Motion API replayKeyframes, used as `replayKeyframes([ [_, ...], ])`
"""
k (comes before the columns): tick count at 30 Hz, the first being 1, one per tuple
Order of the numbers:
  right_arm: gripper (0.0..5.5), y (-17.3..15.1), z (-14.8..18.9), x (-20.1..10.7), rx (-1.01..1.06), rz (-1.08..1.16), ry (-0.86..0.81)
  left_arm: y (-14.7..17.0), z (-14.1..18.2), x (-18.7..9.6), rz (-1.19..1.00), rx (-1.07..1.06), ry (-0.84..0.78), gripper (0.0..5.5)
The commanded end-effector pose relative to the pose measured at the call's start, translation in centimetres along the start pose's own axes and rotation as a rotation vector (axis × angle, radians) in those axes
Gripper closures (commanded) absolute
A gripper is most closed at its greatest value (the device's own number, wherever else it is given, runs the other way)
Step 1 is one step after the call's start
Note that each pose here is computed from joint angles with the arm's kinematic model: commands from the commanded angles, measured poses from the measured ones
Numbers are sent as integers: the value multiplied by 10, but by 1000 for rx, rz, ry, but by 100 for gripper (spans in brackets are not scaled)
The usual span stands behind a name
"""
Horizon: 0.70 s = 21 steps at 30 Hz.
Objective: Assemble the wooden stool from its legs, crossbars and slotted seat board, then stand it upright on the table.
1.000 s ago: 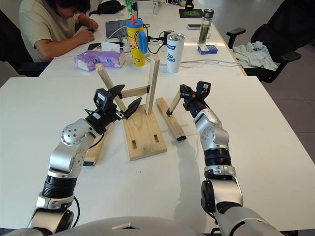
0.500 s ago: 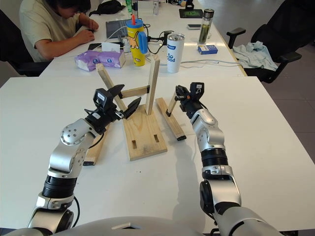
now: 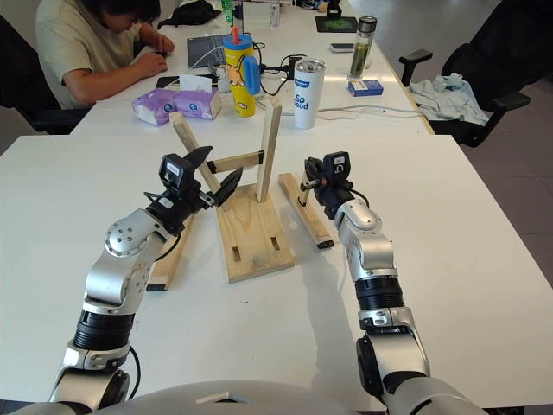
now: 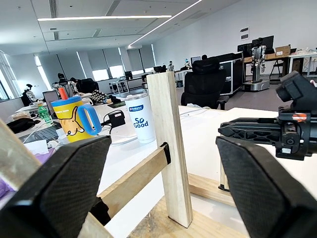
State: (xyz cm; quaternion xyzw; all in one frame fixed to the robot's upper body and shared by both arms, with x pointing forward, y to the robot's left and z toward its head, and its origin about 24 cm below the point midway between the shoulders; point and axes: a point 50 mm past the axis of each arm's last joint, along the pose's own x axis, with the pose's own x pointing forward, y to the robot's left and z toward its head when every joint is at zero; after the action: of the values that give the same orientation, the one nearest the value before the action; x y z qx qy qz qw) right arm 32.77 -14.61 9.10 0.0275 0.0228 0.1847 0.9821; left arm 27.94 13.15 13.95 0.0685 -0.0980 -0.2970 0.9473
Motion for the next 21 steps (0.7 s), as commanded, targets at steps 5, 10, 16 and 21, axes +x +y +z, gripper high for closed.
replayKeyframes([
  [5,504,-3,-38,-19,-29,-27,187,1,-1,0,15,-1,6,158],
  [10,504,-2,-35,-24,-41,-33,154,1,-2,1,8,1,5,158],
  [16,450,-4,-17,-20,-45,-44,65,2,-3,1,11,2,6,158],
  [21,376,-1,5,-16,-43,-22,-16,3,-5,0,12,1,13,158],
])
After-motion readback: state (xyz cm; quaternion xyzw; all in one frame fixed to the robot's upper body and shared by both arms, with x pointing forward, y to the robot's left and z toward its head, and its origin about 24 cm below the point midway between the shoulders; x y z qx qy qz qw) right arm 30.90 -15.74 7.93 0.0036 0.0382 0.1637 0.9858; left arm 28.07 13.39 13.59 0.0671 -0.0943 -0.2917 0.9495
